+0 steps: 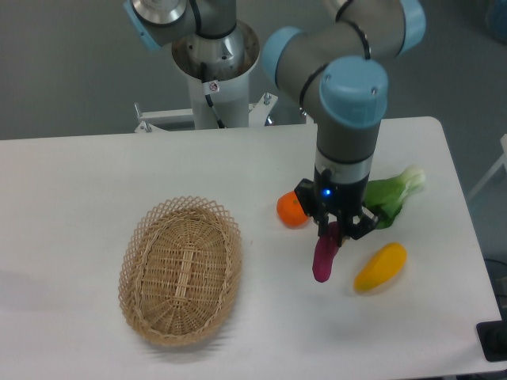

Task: Pick up the sweet potato from the table
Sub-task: 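Lift the gripped sweet potato up off the table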

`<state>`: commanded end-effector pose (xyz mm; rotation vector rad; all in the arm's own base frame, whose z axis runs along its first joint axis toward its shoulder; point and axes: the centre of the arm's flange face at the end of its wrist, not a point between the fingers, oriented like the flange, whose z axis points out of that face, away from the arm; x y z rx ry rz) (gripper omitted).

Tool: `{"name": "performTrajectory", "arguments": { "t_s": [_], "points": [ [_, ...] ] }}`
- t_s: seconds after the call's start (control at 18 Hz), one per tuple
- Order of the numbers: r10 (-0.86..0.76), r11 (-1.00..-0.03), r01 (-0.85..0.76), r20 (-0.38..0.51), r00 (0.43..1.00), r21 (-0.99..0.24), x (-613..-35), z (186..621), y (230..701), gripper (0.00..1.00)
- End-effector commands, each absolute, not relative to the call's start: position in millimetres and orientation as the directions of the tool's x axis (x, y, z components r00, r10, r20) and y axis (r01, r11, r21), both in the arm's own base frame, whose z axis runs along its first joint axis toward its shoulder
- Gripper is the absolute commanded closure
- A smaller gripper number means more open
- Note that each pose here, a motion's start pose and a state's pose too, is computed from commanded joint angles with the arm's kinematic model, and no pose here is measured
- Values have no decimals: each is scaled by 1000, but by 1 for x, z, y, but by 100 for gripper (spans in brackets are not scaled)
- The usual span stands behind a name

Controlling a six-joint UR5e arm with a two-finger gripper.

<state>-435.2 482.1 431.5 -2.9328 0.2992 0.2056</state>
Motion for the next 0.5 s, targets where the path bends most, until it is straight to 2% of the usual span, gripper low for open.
{"name": "performTrajectory", "arguments": {
  "t_s": [0.5],
  "points": [
    [-212, -955, -244, -191, 958, -165, -436, 444, 480, 80]
  ]
}}
